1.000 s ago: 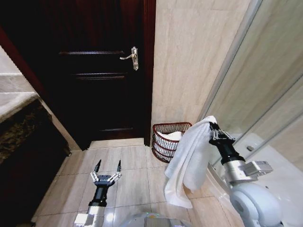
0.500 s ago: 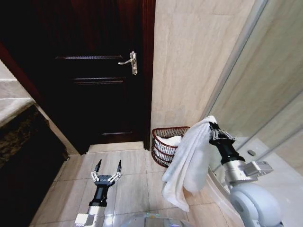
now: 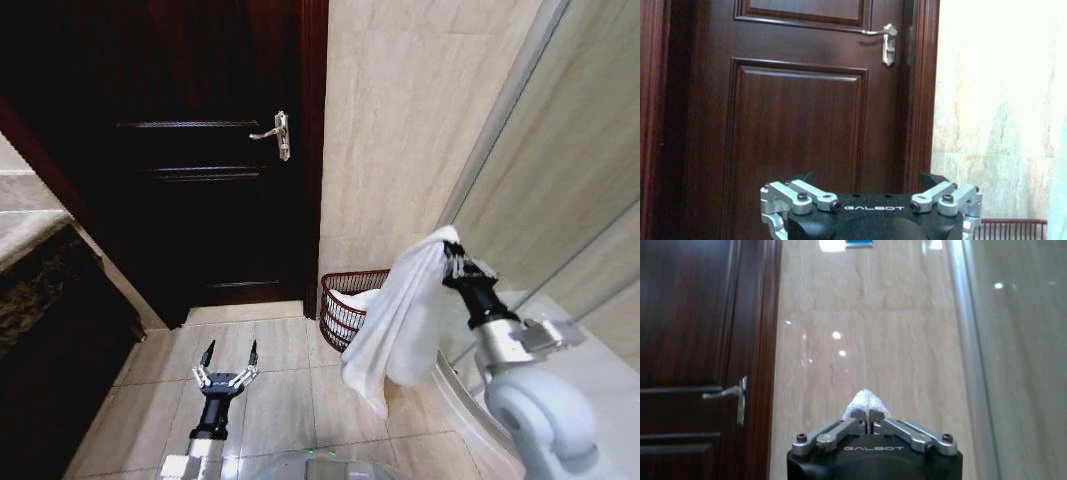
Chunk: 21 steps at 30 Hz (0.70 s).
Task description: Discard the used towel into the hamper.
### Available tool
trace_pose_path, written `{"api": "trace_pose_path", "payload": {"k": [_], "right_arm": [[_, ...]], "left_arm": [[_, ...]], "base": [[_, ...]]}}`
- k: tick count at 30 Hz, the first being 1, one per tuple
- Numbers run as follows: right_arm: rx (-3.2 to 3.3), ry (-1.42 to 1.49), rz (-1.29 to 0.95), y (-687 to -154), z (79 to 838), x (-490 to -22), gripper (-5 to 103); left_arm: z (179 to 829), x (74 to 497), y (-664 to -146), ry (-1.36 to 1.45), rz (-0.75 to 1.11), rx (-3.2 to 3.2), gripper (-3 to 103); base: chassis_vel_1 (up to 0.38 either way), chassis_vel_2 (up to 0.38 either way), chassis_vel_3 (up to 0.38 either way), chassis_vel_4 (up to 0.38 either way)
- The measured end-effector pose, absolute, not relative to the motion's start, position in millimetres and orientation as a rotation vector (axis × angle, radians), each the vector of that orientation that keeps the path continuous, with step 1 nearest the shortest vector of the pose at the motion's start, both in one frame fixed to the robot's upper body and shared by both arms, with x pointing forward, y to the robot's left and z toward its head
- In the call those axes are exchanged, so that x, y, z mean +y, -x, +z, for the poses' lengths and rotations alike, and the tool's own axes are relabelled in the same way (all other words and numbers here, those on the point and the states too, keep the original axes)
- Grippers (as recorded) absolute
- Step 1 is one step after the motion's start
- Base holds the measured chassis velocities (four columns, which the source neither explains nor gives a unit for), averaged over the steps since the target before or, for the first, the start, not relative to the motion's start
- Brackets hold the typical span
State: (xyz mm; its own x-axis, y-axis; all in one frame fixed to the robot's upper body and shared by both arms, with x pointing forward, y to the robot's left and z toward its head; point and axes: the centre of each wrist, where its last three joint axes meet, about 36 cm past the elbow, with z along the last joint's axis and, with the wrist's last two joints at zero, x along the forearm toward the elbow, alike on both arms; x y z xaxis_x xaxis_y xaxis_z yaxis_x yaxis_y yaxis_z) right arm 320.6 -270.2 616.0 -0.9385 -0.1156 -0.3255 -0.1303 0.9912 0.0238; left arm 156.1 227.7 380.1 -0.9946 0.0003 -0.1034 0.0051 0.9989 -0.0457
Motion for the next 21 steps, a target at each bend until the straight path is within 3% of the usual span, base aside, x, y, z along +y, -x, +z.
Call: {"api": "trace_pose_path", "payload": {"k": [21], "right_arm": [[2.606,0.263,-0.008,-449,791,-328,2]], "left_arm": [[380,218,-143,0.094,-0.028,3.06,100]], "base": [[0.0,0.0,0.0,0.0]]}}
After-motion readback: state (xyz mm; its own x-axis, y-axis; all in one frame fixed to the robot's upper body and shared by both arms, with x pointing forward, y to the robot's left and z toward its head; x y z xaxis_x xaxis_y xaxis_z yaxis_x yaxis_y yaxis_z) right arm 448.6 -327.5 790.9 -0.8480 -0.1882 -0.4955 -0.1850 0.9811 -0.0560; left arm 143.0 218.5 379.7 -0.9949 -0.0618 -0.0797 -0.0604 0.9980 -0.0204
